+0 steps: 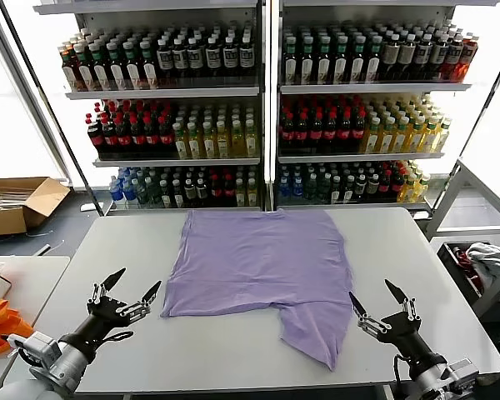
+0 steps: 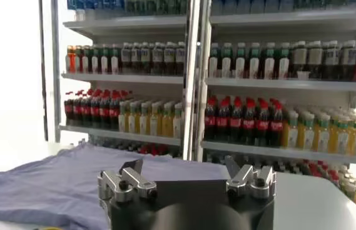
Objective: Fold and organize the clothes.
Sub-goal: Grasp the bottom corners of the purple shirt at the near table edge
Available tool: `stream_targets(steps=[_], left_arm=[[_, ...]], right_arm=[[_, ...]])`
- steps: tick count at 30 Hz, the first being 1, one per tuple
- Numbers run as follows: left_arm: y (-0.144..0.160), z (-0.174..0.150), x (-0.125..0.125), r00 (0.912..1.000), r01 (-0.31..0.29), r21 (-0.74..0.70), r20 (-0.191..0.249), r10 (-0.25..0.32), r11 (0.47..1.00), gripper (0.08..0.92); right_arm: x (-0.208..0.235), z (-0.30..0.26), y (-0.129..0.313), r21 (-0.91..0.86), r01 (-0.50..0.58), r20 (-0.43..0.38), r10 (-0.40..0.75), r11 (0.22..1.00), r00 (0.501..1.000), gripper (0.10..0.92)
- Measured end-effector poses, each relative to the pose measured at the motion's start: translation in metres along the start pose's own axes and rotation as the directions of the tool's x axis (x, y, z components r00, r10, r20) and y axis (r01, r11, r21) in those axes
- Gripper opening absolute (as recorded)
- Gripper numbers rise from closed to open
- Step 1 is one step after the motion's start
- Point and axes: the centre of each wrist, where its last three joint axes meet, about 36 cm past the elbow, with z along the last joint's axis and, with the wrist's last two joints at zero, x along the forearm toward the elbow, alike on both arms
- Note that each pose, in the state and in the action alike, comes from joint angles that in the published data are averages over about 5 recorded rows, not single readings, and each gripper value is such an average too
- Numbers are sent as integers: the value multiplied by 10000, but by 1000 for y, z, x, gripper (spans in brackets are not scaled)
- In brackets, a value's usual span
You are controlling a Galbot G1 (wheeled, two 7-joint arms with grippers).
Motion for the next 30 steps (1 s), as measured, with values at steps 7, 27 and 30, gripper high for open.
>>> stream_targets(steps=[7,27,30], left_arm=[[-2,10,-19,9963,70,173,-861,-55,9998,823],[-5,42,-65,9706,662,629,-2354,-496,9958,823],[-4,44,-69,9696,718,685,-2388,-536,9951,823]], right_arm=[[2,0,11,-374,-5,-836,-27,9993,9965,823],[10,26,43,-1118,-91,-2817,-229,9937,9592,821],[9,30,46,-1104,-48,-2959,-283,9939,9548,793]])
